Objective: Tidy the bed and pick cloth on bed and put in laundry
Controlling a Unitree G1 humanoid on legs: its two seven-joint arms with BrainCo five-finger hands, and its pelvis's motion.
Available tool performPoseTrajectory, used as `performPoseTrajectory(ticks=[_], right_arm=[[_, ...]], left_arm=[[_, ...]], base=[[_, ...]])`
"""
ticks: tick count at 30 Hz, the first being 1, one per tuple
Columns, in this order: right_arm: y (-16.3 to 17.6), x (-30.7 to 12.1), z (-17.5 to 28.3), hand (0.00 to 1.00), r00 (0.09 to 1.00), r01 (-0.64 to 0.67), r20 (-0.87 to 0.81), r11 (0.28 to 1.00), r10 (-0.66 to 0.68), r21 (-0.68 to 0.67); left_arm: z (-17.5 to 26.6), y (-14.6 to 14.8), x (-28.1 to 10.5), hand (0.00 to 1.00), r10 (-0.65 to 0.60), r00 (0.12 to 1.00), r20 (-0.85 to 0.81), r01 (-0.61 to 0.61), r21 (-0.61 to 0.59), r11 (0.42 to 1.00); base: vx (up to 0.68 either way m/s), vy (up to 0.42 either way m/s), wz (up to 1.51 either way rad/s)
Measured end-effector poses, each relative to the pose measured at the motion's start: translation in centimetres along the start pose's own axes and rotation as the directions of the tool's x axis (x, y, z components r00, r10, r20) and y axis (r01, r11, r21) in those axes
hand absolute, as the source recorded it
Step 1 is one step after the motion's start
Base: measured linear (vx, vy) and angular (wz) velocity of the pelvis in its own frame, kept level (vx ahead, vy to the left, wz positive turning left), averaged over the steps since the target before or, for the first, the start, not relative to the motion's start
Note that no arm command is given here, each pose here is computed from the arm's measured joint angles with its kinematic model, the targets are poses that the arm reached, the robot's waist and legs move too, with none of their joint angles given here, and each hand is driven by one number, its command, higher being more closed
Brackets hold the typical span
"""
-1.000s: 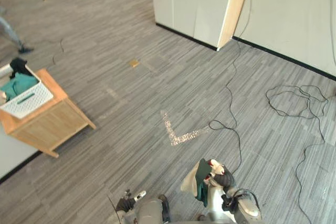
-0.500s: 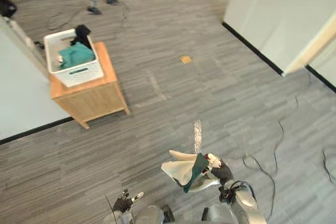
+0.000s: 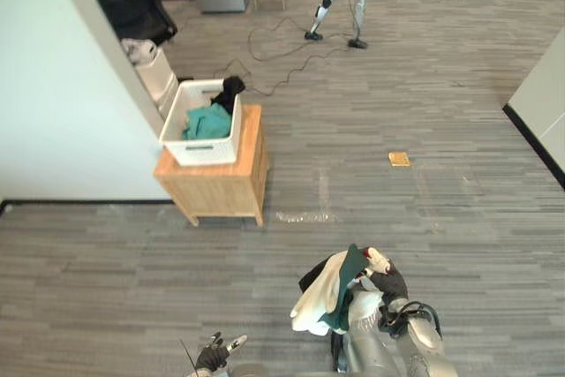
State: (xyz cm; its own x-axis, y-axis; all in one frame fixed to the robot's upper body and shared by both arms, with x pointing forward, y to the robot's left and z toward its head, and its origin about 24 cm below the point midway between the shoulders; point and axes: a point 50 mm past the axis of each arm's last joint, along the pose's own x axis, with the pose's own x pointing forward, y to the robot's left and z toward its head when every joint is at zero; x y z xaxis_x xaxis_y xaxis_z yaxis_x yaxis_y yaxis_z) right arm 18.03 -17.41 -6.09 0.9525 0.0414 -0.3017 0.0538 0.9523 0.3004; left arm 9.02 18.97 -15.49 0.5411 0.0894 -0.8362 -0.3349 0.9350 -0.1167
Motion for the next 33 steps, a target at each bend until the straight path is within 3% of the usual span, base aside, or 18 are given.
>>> performPoseTrajectory(ticks=[9, 16, 19, 25, 31, 33], right_arm=[[-0.9, 0.1, 0.2, 1.00, 0.999, 0.046, 0.009, 0.999, -0.046, -0.008], [-0.5, 1.2, 0.4, 1.00, 0.999, 0.037, 0.025, 0.999, -0.037, 0.004], [-0.4, 1.0, 0.2, 1.00, 1.000, 0.022, 0.018, 1.000, -0.021, -0.007], [1.4, -0.5, 0.1, 1.00, 0.998, -0.025, 0.052, 0.999, 0.023, 0.034], [1.9, 0.0, 3.0, 1.00, 0.980, -0.124, 0.149, 0.990, 0.133, -0.067], [2.2, -0.1, 2.7, 1.00, 0.977, -0.152, 0.137, 0.985, 0.162, -0.080]], left_arm=[[1.6, 0.0, 0.0, 0.00, 0.014, 0.996, 0.083, -0.012, -0.023, 1.000], [1.8, 0.6, 0.5, 0.00, 0.065, 0.998, 0.028, -0.067, 0.091, 0.994], [1.3, 0.4, 0.6, 0.00, 0.058, 0.998, -0.001, -0.058, 0.088, 0.994], [0.6, 0.5, 0.3, 0.00, 0.065, 0.998, -0.008, -0.065, -0.007, 0.998], [-0.8, -0.9, -0.1, 0.00, 0.054, 0.998, -0.020, -0.056, -0.145, 0.988], [-0.7, -0.7, -0.1, 0.00, 0.050, 0.999, -0.005, -0.050, -0.141, 0.989]], base=[[0.47, -0.033, -0.08], [0.65, 0.079, 0.15], [0.48, -0.067, 0.77], [0.55, -0.300, 1.17], [0.53, -0.441, 0.88], [0.53, -0.454, 1.05]])
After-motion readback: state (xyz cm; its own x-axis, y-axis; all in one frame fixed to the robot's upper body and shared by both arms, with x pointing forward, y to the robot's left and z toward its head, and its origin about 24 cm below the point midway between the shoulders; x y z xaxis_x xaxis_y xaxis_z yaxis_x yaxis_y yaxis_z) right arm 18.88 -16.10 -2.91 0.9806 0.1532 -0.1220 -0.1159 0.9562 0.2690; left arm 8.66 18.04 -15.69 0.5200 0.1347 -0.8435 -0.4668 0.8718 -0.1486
